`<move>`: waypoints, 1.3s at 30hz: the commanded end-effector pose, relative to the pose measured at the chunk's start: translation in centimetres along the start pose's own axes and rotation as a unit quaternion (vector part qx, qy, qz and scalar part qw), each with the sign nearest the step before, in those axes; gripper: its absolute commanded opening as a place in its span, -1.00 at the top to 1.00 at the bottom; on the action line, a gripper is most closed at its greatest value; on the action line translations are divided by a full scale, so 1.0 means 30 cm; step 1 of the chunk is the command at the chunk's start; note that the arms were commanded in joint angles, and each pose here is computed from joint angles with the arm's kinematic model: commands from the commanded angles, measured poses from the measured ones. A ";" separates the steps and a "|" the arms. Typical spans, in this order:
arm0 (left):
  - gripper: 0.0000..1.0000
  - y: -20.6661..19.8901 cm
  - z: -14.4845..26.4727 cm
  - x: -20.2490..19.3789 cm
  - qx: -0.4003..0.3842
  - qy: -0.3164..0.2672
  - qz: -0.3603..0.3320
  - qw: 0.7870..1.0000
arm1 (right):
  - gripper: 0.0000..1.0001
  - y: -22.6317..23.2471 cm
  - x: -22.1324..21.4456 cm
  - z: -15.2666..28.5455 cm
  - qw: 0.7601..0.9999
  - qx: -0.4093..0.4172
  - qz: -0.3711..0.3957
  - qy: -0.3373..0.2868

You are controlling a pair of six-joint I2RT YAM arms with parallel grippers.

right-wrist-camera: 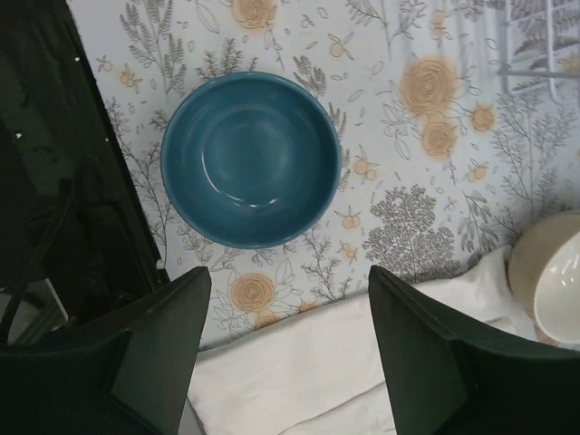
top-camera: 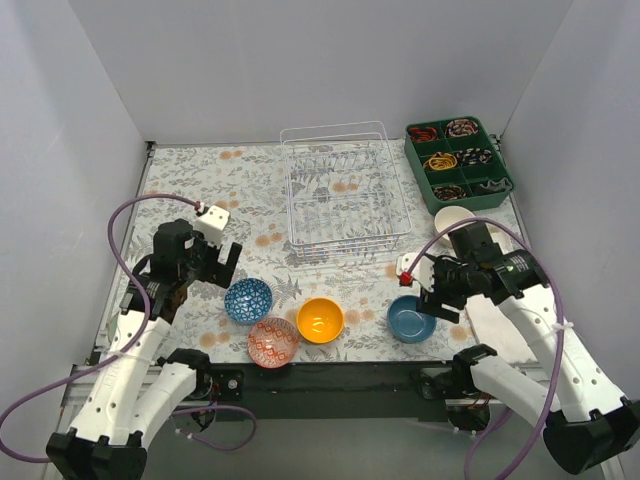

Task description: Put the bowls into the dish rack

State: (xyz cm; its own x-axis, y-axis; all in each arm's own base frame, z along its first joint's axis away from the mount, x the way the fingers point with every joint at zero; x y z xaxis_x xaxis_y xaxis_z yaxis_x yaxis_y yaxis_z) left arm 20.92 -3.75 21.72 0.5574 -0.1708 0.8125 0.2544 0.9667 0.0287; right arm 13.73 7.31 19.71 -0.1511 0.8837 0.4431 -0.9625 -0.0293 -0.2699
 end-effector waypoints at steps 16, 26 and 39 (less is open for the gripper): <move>-0.96 0.097 -0.044 0.118 0.110 -0.019 0.113 0.987 | -0.44 0.034 0.194 -0.204 0.997 -0.003 -0.078 0.003; -0.96 0.194 0.009 0.177 0.168 -0.055 0.092 0.980 | -0.34 -0.048 0.236 -0.237 0.986 -0.042 -0.153 0.041; -0.97 0.277 -0.115 0.153 0.224 -0.030 -0.006 0.974 | -0.35 0.168 0.091 -0.282 0.991 0.060 -0.061 0.106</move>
State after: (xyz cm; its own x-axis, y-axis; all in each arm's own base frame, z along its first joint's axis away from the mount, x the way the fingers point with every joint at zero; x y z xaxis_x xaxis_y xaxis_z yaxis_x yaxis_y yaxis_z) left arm 27.25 1.97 23.53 0.5244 -0.1100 0.8443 -0.1087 0.9749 0.1945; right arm 13.42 16.20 13.97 0.0789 0.9392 0.3343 -0.9768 0.1398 -0.1621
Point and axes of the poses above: each gripper's point midway between its finger pads, its own z axis back along the fingers, its own y axis along the line the jaws close on, x = y × z, the point moved 4 cm from there along z, back along the fingers, and after that the axes turned 12 degrees about z, right-handed, at the moved point
